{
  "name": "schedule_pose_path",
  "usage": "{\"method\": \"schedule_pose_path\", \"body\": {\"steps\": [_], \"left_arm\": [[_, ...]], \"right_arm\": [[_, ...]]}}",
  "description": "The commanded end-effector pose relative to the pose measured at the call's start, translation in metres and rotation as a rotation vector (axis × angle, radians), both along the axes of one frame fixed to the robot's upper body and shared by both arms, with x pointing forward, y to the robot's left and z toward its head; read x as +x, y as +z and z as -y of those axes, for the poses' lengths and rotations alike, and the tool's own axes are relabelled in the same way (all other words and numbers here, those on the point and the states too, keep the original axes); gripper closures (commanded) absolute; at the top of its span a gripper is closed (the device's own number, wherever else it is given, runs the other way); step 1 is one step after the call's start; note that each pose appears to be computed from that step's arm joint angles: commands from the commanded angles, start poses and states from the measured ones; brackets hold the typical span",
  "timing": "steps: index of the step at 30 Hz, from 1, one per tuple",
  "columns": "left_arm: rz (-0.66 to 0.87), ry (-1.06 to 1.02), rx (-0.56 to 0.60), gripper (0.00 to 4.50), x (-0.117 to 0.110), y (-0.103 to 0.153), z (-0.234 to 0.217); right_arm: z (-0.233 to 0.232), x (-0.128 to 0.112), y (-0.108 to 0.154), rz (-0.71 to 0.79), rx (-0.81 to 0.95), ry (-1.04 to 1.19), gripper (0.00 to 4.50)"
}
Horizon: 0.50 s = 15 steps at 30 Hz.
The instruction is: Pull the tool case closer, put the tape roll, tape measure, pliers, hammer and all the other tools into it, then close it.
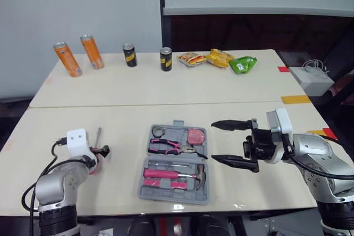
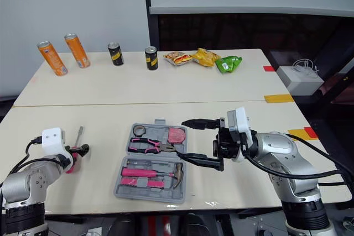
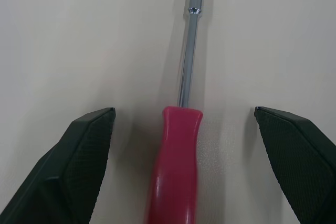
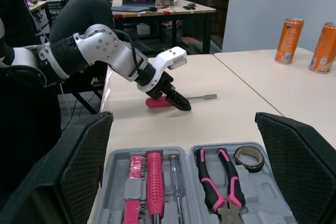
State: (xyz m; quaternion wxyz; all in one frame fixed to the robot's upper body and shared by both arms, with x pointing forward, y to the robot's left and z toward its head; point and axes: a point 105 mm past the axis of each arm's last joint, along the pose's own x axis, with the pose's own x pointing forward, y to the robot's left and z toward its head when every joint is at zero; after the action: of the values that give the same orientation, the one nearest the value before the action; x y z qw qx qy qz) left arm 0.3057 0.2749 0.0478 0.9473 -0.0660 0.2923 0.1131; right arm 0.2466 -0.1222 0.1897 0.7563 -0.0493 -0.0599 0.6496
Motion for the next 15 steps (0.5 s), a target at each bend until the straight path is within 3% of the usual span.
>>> {"method": "schedule_pose_path", "body": {"steps": [1,12,13,15], "left_arm": [[0.017,0.002,0.007,0.26,0.0008,0.0034,-0.0014],[0.013,-0.002,-0.011,3.8,-0.0027,-0.0024,-0.0024],[0.015,-0.003,-0.011,4.03,-0.0028,-0.0023,-0.0025],[0.019,-0.005,-0.012,4.02,-0.0032,-0.0018,-0.0029]], "right_arm": [[-0.0018,-0.0059,0.0133,0.068,0.025,0.007,0.0],[-0.0018,-0.0064,0.0091,0.067,0.022,-0.004,0.0],[-0.0019,-0.0063,0.0087,0.067,0.022,-0.004,0.0],[-0.002,-0.0065,0.008,0.066,0.022,-0.005,0.0]]}}
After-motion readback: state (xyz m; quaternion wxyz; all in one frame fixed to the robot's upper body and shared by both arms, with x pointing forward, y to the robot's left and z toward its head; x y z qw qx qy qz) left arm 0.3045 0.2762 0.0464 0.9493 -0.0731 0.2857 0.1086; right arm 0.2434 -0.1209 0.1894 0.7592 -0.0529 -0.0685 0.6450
